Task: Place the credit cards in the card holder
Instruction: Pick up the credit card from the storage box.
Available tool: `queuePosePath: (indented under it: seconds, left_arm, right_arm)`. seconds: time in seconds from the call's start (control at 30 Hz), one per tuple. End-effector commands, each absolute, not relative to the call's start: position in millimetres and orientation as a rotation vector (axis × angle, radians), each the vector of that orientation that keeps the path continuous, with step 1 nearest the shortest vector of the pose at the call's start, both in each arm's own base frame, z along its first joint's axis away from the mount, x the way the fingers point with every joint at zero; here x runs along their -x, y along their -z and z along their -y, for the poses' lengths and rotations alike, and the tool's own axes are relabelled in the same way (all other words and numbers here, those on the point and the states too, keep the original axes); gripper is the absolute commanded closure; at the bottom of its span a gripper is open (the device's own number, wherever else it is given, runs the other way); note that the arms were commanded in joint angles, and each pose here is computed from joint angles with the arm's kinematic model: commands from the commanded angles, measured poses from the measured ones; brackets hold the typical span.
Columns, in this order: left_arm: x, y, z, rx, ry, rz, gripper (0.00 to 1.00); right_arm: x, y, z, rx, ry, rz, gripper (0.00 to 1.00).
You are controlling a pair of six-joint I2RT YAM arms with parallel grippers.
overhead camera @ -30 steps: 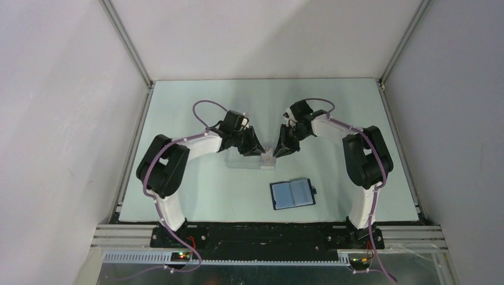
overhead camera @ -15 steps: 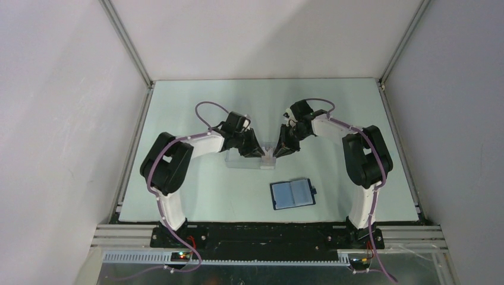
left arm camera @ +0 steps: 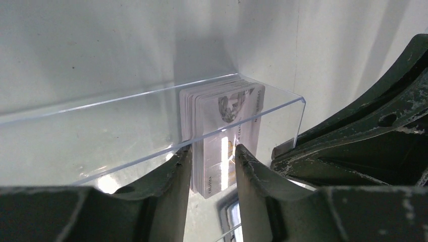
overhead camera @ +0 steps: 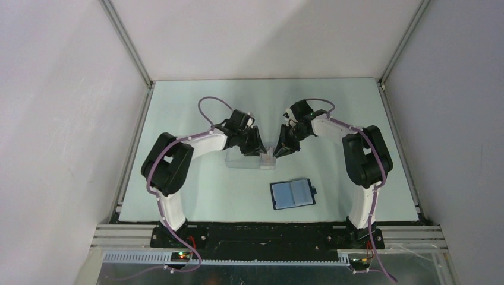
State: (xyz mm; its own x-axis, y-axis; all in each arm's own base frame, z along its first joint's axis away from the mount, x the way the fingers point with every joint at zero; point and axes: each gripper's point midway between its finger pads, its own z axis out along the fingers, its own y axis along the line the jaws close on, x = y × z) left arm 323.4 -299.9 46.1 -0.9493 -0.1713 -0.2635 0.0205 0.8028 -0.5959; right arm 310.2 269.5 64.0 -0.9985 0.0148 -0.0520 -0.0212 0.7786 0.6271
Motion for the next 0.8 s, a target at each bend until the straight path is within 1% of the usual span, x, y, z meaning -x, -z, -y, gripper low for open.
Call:
queuePosePath:
  seconds: [0.0, 0.1, 0.17, 0.3, 0.53, 0.6, 0.67, 0.77]
  left_arm:
    - [-332.7, -71.1, 299.0, 0.032, 0.802, -2.625, 0.59]
    - [-329.9, -72.1, 301.3, 0.005, 0.774, -2.635, 0.63]
    - [-330.0, -72.2, 303.8, -0.007, 0.772, -2.638, 0.7]
    - [-330.1, -71.1, 306.3, -0.02, 0.766, -2.645, 0.74]
    - [-330.0, -68.4, 304.5, -0.034, 0.739, -2.657, 0.74]
    - [-329.7, -68.8, 302.1, -0.033, 0.722, -2.657, 0.69]
    - [-330.1, -68.9, 298.9, -0.03, 0.7, -2.656, 0.67]
    - [-329.2, -67.7, 298.0, -0.037, 0.691, -2.662, 0.67]
  right_arm:
    - [-315.8, -65.1, -273.6, 0.036, -1.042, -2.899, 0.89]
    - [-315.4, -65.3, -273.9, 0.036, -1.044, -2.899, 0.9]
    - [-315.5, -65.1, -273.8, 0.036, -1.043, -2.899, 0.89]
    - [-315.6, -65.2, -273.3, 0.035, -1.044, -2.9, 0.89]
    - [-314.8, -64.5, -273.4, 0.037, -1.045, -2.904, 0.89]
    - [-314.5, -63.9, -273.2, 0.035, -1.047, -2.907, 0.89]
    - [-314.4, -63.8, -273.2, 0.035, -1.047, -2.907, 0.89]
    - [-314.6, -62.8, -273.3, 0.036, -1.047, -2.908, 0.89]
